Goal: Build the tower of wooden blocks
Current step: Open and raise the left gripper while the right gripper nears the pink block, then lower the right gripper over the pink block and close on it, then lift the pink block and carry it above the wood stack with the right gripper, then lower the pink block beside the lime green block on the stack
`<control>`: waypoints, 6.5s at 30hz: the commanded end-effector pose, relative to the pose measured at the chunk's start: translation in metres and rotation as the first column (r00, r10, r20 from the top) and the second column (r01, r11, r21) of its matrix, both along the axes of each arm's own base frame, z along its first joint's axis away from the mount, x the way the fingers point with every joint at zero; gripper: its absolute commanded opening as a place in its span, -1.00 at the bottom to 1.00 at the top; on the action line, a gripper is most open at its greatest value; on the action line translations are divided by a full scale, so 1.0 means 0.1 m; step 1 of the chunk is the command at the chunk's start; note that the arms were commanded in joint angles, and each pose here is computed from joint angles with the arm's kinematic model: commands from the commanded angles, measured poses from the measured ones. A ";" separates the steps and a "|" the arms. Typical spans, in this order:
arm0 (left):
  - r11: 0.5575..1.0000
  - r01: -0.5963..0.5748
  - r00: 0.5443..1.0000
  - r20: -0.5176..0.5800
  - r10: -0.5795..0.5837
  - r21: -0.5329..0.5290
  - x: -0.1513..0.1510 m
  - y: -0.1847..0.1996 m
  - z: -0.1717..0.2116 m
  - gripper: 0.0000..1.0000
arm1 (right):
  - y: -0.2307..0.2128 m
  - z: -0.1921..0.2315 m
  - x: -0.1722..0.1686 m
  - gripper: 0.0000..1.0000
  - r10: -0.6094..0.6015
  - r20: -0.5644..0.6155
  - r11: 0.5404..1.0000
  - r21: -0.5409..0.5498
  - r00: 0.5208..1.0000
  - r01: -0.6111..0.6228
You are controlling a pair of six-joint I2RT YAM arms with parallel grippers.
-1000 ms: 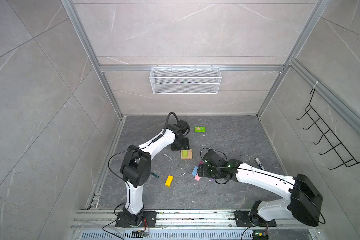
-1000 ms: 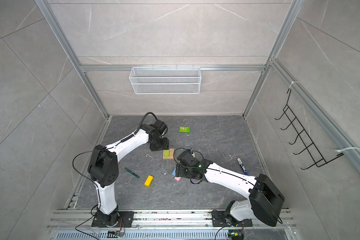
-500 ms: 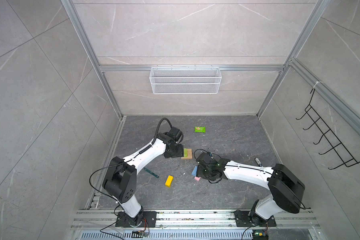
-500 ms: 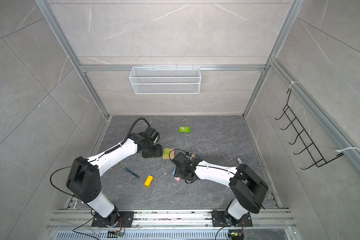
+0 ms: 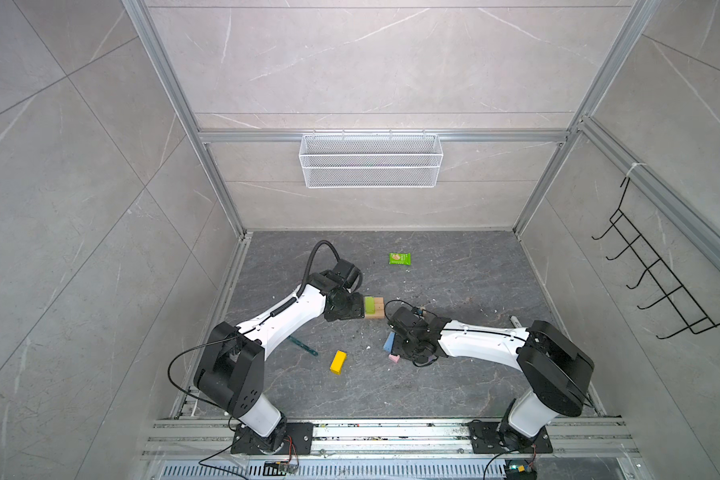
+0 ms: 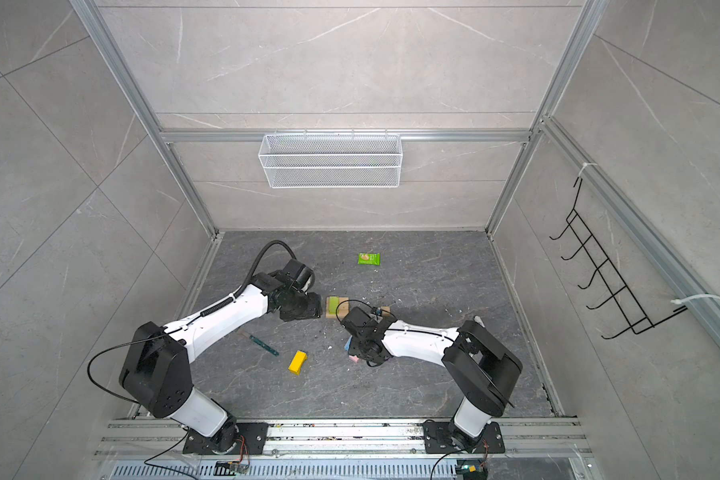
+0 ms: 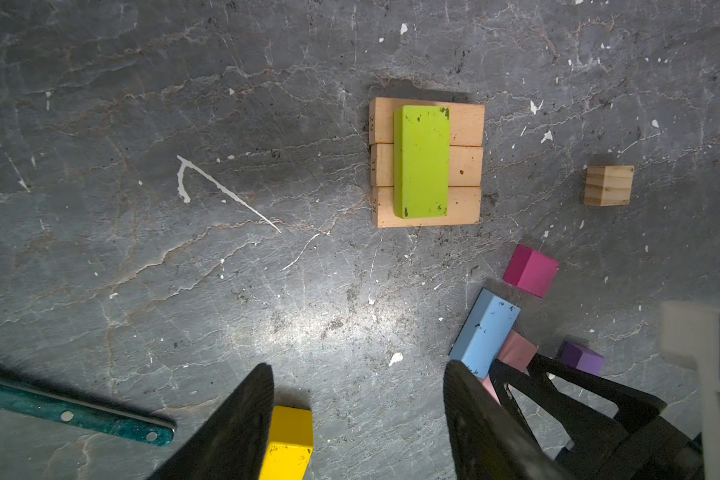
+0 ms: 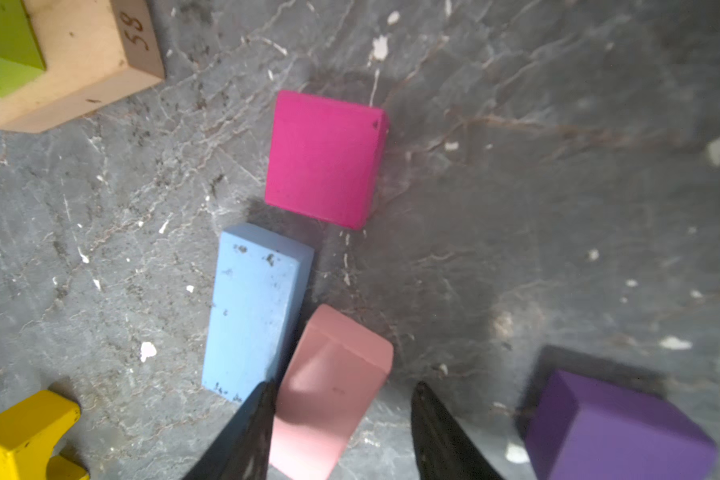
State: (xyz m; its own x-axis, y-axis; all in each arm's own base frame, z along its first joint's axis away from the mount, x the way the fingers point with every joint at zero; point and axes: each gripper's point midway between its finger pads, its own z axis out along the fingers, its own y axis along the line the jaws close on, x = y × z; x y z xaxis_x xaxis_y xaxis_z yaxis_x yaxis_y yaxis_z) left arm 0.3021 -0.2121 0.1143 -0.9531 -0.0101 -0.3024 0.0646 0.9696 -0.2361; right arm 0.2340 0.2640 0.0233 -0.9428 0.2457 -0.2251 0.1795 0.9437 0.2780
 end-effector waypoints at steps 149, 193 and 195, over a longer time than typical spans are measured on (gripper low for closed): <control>0.990 -0.068 0.998 -0.009 0.067 -0.127 -0.08 0.07 0.03 0.35 | 0.62 0.26 1.70 -0.96 0.207 0.155 0.929 0.277 0.966 -0.244; 0.997 -0.049 0.999 -0.009 0.049 -0.063 0.15 0.10 -0.09 0.43 | 0.45 0.68 1.71 -0.59 0.207 0.227 0.936 0.238 0.952 -0.260; 0.998 -0.040 0.999 -0.014 0.039 -0.044 0.20 0.09 -0.12 0.45 | 0.39 0.67 1.70 -0.57 0.206 0.224 0.942 0.218 0.952 -0.255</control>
